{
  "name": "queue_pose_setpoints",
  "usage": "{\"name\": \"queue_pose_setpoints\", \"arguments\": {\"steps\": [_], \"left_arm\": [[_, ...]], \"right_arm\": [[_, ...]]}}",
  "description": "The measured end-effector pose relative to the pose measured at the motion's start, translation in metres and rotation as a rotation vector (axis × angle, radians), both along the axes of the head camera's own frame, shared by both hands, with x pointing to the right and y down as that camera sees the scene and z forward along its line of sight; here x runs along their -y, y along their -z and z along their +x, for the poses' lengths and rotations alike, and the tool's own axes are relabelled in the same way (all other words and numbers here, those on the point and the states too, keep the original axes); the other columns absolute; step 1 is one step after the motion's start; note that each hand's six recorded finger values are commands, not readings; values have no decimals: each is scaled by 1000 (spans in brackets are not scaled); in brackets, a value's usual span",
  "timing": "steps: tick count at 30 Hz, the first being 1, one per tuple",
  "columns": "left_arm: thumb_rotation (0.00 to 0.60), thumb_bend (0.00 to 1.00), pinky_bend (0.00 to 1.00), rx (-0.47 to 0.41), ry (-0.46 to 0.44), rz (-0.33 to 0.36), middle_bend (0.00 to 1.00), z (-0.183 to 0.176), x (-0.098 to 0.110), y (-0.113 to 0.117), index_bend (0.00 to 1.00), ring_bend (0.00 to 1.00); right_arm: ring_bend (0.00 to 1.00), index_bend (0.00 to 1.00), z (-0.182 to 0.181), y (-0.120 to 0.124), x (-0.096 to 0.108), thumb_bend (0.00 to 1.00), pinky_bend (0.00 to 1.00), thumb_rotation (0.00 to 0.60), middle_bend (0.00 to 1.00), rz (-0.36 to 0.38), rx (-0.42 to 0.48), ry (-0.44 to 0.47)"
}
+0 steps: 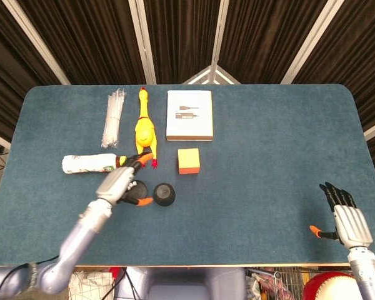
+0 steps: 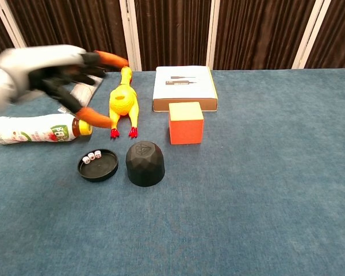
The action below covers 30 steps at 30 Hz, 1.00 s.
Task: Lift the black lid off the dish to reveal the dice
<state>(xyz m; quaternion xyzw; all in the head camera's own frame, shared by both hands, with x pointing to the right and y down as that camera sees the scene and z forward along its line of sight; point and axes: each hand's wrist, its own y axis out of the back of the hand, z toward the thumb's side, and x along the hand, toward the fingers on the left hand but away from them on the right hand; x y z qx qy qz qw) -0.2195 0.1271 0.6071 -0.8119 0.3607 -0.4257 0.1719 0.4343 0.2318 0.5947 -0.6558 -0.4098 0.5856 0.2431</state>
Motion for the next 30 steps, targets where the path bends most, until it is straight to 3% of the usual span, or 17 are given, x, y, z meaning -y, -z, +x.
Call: {"name": "queue_pose_setpoints", "arguments": {"steps": [6,11,18,22,30], "left_arm": [[600,263,0,360,90,124,19,-105,-23,28,113,0],[600,270,0,507,247,157,41,-186,-62,53,120,0],[600,275,0,530,350,148,43,-241,-98,73,128,0],[600,279,0,520,336,167,46,-249,-101,76,141,0],[600,279,0,512,302,207,50,-251,-105,77,149,0]], "right_arm": [[78,64,0,10,5,190,0,600,30,75,-28,24],[77,64,-3,14,9,190,0,600,30,118,-41,60],[78,64,-8,22,11,189,0,600,30,204,-35,100],[78,64,-10,25,11,190,0,600,30,237,-29,111],[78,63,-7,27,9,190,0,600,30,221,-36,92]]}}
